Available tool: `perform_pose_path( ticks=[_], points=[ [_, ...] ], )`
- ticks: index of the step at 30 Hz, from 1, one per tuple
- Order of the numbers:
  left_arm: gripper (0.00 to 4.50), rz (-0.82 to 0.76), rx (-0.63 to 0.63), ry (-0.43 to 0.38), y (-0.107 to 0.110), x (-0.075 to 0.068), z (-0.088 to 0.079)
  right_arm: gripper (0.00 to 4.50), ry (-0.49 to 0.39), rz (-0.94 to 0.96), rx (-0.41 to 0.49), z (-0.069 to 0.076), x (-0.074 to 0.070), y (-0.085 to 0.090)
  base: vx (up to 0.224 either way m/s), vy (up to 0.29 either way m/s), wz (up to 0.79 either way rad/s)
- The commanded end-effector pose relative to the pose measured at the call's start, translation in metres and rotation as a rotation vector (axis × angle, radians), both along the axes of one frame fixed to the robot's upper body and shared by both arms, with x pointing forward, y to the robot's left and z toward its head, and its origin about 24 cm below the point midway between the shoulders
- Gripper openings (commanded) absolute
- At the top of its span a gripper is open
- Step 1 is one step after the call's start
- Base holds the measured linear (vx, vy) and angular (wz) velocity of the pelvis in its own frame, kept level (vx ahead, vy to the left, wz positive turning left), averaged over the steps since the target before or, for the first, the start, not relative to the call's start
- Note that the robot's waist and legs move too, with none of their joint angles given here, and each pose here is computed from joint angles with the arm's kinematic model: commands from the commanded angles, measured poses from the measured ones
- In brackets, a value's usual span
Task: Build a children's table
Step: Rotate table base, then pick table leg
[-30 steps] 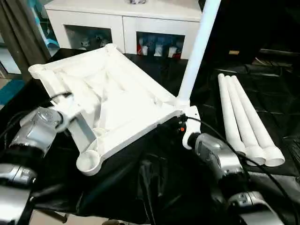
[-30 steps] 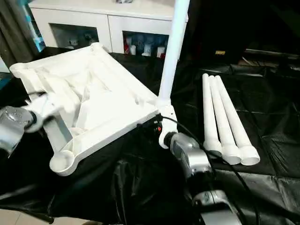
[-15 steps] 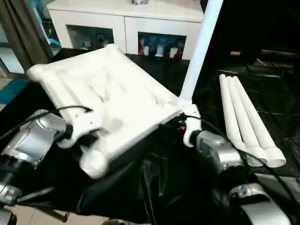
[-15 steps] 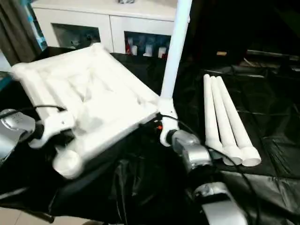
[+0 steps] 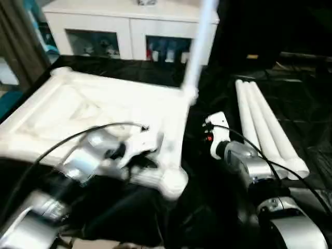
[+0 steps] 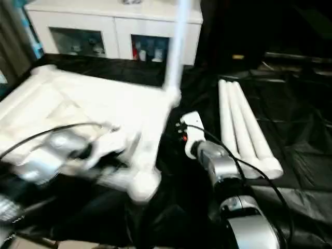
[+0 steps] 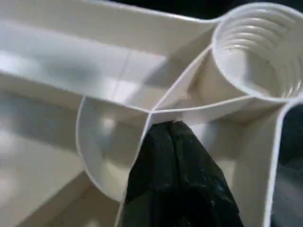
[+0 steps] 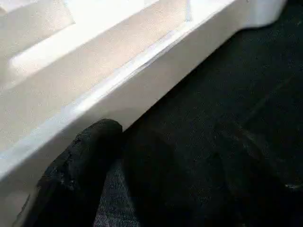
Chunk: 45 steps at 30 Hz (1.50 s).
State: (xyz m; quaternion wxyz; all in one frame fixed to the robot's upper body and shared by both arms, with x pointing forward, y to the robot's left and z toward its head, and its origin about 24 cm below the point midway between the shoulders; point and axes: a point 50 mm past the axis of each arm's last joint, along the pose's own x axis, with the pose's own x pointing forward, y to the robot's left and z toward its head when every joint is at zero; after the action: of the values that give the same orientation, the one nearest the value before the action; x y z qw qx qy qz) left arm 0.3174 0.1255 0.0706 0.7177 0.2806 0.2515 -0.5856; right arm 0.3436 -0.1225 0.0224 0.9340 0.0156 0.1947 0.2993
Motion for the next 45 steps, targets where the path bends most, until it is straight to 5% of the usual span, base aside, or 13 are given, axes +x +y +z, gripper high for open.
perform_pose_path(
  ticks=[1, 8, 15, 20, 28, 30, 45],
  points=[
    [0.04, 0.049, -0.046, -0.105, -0.003, 0.013, 0.016, 3.65, -0.015, 0.037, 0.009, 0.003, 0.000, 0.008, 0.000, 0.000, 0.00],
    [0.04, 0.144, -0.021, -0.232, -0.011, 0.034, 0.016, 3.65, -0.057, 0.008, -0.014, 0.008, 0.001, -0.001, 0.000, 0.000, 0.00],
    [0.04, 0.170, 0.136, -0.302, 0.015, 0.040, 0.010, 3.65, -0.151, -0.209, -0.093, 0.043, 0.009, -0.030, 0.000, 0.000, 0.00],
    [0.00, 0.073, 0.039, -0.226, 0.017, 0.026, 0.015, 3.96, -0.086, -0.311, -0.036, 0.051, 0.006, -0.053, 0.000, 0.000, 0.00],
    [0.00, 0.064, -0.296, -0.114, -0.006, 0.008, 0.040, 4.47, 0.019, -0.519, -0.147, 0.068, 0.006, -0.088, 0.000, 0.000, 0.00],
    [0.34, 0.035, -0.339, -0.043, -0.012, 0.000, 0.044, 4.50, 0.050, -0.547, -0.174, 0.068, 0.006, -0.092, 0.000, 0.000, 0.00],
    [1.30, -0.033, -0.289, 0.027, -0.014, -0.024, 0.052, 4.50, 0.211, -0.528, -0.158, 0.060, -0.002, -0.092, 0.000, 0.000, 0.00]
  ],
)
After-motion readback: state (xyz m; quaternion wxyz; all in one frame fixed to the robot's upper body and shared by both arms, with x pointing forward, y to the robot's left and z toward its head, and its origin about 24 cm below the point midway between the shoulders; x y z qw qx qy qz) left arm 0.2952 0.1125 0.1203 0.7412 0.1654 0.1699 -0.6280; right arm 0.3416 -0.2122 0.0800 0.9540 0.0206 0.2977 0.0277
